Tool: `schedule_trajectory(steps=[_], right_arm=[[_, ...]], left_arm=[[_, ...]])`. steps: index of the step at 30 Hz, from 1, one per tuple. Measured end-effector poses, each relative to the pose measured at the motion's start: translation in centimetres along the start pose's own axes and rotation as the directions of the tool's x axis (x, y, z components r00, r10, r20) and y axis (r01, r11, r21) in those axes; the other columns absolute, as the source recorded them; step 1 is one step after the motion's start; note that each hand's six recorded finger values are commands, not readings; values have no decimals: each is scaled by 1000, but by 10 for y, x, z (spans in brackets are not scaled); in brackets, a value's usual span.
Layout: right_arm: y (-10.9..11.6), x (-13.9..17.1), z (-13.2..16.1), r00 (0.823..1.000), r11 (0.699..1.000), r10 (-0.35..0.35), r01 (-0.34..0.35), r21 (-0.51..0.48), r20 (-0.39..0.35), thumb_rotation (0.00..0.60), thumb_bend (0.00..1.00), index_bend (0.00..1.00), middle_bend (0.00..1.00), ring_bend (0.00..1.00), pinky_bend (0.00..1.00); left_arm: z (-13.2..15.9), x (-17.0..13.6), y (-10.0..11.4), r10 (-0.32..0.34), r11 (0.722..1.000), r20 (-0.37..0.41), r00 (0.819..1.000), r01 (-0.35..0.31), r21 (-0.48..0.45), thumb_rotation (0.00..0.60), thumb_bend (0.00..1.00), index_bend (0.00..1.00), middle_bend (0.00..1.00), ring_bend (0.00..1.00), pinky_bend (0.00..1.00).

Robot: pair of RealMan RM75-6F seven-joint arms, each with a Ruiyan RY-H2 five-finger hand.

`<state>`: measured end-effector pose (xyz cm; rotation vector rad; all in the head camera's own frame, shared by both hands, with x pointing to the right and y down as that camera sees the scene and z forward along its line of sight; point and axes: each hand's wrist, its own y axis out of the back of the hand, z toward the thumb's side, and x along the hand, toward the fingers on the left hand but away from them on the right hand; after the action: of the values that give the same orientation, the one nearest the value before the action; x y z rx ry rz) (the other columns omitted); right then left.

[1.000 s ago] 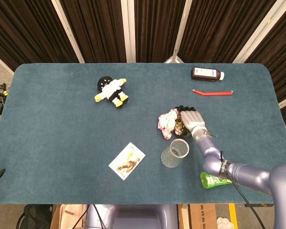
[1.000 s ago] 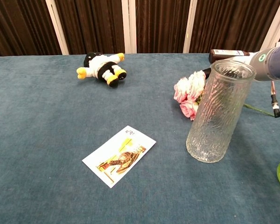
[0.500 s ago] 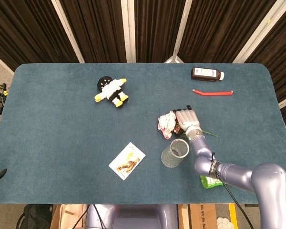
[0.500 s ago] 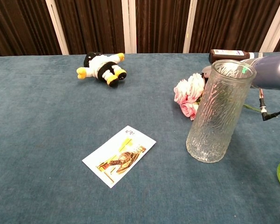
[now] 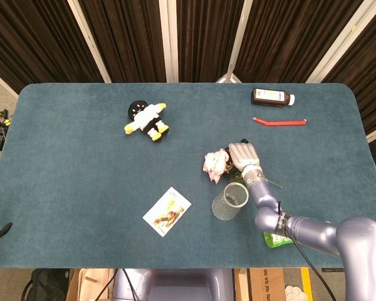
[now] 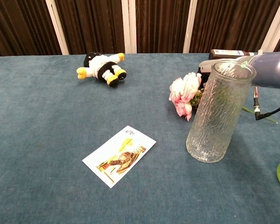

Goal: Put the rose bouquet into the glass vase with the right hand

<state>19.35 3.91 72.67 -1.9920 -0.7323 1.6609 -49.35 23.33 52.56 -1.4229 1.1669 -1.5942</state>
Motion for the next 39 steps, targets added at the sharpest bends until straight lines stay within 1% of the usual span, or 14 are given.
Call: schedule_trajectory(steps=[7,10,13,16,19,22,23,26,27,29,31,33,35,39], right_arm=[[26,5,-5,998,989,-65,62,-134,-16,600,218,632,541,519,125],[43,8,-11,995,973,-99,94,-209,-15,600,218,645,541,519,125],[60,12,-18,990,945,-137,128,-303,-11,600,219,646,541,519,125],[79,18,-28,984,900,-178,161,-406,-3,600,219,646,541,519,125],[99,27,-39,976,831,-217,186,-524,2,600,232,646,541,519,124],[122,41,-52,967,734,-256,197,-650,4,600,249,646,541,519,125],[131,48,-57,963,691,-268,192,-697,0,600,249,646,541,519,125],[158,70,-66,952,588,-304,172,-790,-20,600,249,646,541,519,125],[166,78,-68,948,565,-318,165,-808,-29,600,249,646,541,519,125],[184,99,-67,935,527,-350,147,-837,-56,600,249,646,541,519,125],[195,115,-61,923,498,-375,123,-858,-85,600,249,646,541,519,125],[204,133,-50,906,466,-404,85,-881,-126,600,249,646,541,519,125],[213,152,-38,885,453,-437,61,-890,-162,600,249,646,541,519,125],[232,186,-18,839,445,-503,47,-894,-206,600,250,646,541,519,125]], left_arm=[[-1,0,1,1,1000,0,1000,-1,-5,600,197,189,0,0,0],[-1,0,1,1,1000,2,1000,-1,-8,600,197,189,0,0,0],[-1,-1,2,3,1000,3,1000,-3,-10,600,197,189,0,0,0],[-1,-1,3,7,1000,3,1000,-7,-16,600,197,189,0,0,0],[-2,-1,5,14,1000,2,1000,-14,-22,600,197,189,0,0,0],[-5,-1,9,36,999,-12,999,-36,-15,600,197,189,0,0,0],[-6,-1,10,45,999,-18,999,-45,-11,600,197,189,0,0,0],[-8,-1,13,64,998,-31,997,-65,-14,600,197,189,0,0,0],[-8,-1,13,65,998,-32,997,-66,-19,600,197,189,0,0,0],[-9,-2,14,68,997,-32,997,-69,-29,600,197,189,0,0,0],[-9,-3,16,74,997,-29,997,-75,-35,600,197,189,0,0,0],[-10,-3,18,85,996,-30,996,-86,-39,600,197,189,0,0,0],[-11,-2,19,99,994,-34,995,-100,-38,600,197,187,0,0,0],[-13,-1,21,112,993,-37,993,-113,-46,600,197,151,0,0,0]])
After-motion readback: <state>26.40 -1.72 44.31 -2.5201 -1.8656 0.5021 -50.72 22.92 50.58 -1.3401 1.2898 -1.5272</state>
